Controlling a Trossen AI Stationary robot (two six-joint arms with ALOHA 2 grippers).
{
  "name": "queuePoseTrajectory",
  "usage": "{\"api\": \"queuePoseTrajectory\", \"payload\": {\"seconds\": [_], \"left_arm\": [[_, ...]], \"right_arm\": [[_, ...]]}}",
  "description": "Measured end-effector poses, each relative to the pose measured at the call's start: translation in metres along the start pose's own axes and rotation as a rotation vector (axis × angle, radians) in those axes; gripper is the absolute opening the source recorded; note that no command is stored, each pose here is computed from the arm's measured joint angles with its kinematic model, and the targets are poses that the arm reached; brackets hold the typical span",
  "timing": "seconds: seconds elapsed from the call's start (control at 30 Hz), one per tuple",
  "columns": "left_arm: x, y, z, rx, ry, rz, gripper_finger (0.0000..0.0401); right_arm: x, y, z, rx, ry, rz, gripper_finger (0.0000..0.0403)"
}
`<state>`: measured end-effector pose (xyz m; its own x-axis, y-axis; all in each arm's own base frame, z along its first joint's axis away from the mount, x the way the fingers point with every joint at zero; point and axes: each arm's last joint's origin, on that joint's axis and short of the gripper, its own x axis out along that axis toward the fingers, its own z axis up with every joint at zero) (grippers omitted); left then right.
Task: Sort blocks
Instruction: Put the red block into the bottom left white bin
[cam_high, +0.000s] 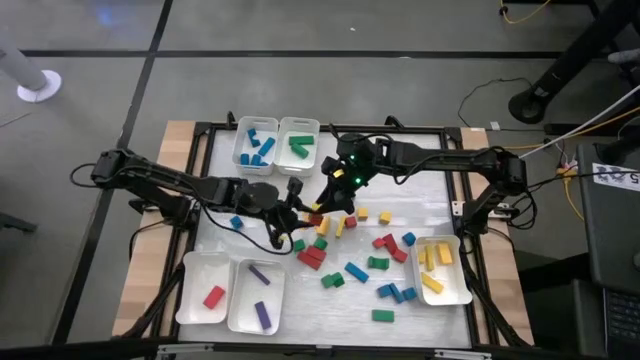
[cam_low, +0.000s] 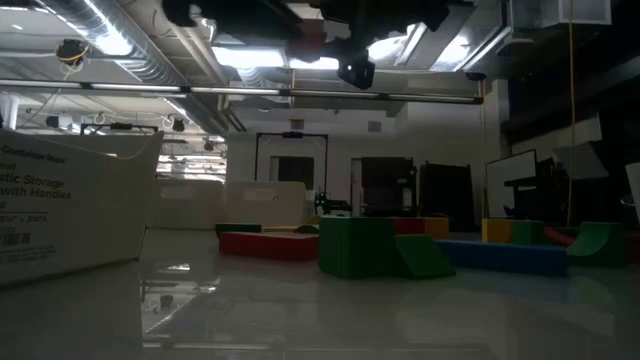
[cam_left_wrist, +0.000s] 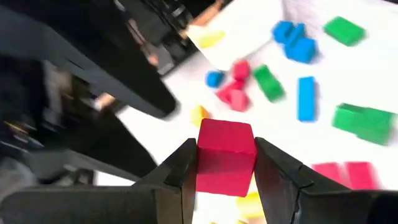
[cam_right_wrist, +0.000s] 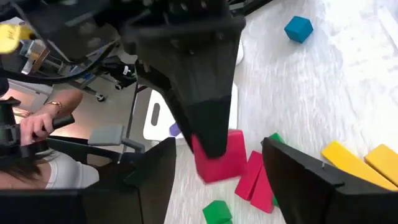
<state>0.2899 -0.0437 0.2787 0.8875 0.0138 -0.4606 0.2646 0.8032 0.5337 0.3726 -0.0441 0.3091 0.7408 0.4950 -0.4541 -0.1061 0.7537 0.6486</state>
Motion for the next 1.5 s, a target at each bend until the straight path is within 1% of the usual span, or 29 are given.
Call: {"api": "queuePoseTrajectory", "payload": {"seconds": [0.13,0.27,0.37,0.47,0.53,0.6,0.67,0.73,0.83,0.93,1.03,1.1,1.23,1.3,1.4,1.5], "left_arm": [[-0.006,-0.014,0.0,-0.059,0.049,-0.074,0.0113],[-0.026,-0.03,0.005,-0.202,0.086,-0.15,0.0113],[-0.045,-0.044,0.008,-0.355,0.132,-0.253,0.0113],[-0.064,-0.061,0.007,-0.543,0.224,-0.436,0.0114],[-0.074,-0.072,0.005,-0.691,0.324,-0.527,0.0122],[-0.082,-0.082,0.003,-0.832,0.451,-0.559,0.0129],[-0.09,-0.092,0.001,-0.939,0.573,-0.567,0.0132],[-0.097,-0.101,-0.003,-1.015,0.698,-0.567,0.0132],[-0.107,-0.111,-0.007,-1.082,0.838,-0.532,0.013],[-0.112,-0.117,-0.008,-1.139,0.911,-0.494,0.0133],[-0.115,-0.12,-0.007,-1.173,0.925,-0.472,0.0142],[-0.116,-0.122,-0.007,-1.173,0.922,-0.451,0.0148],[-0.116,-0.125,-0.007,-1.187,0.922,-0.421,0.0159],[-0.114,-0.126,-0.007,-1.2,0.93,-0.406,0.0164],[-0.112,-0.128,-0.008,-1.206,0.942,-0.394,0.0171],[-0.11,-0.129,-0.008,-1.207,0.952,-0.385,0.0178]], "right_arm": [[0.0,0.0,-0.001,0.007,0.01,-0.002,0.0238],[0.0,0.0,-0.002,0.01,0.015,-0.003,0.0238],[0.0,0.0,-0.002,0.01,0.015,-0.002,0.0239],[0.0,0.0,-0.002,0.006,0.017,-0.001,0.0239],[0.0,-0.001,-0.003,-0.016,0.023,-0.001,0.0239],[0.0,-0.001,-0.004,-0.042,0.031,-0.006,0.0239],[0.001,-0.002,-0.005,-0.064,0.037,-0.039,0.0239],[0.004,0.0,-0.009,-0.088,0.044,-0.103,0.0239],[0.013,0.003,-0.018,-0.117,0.041,-0.222,0.0239],[0.025,0.009,-0.03,-0.15,0.064,-0.285,0.0239],[0.036,0.016,-0.044,-0.172,0.097,-0.315,0.0239],[0.043,0.021,-0.054,-0.19,0.113,-0.346,0.0239],[0.054,0.022,-0.077,-0.226,0.135,-0.486,0.0239],[0.057,0.021,-0.085,-0.237,0.145,-0.534,0.0239],[0.058,0.017,-0.091,-0.212,0.156,-0.551,0.0239],[0.058,0.017,-0.092,-0.182,0.149,-0.55,0.0239]]}}
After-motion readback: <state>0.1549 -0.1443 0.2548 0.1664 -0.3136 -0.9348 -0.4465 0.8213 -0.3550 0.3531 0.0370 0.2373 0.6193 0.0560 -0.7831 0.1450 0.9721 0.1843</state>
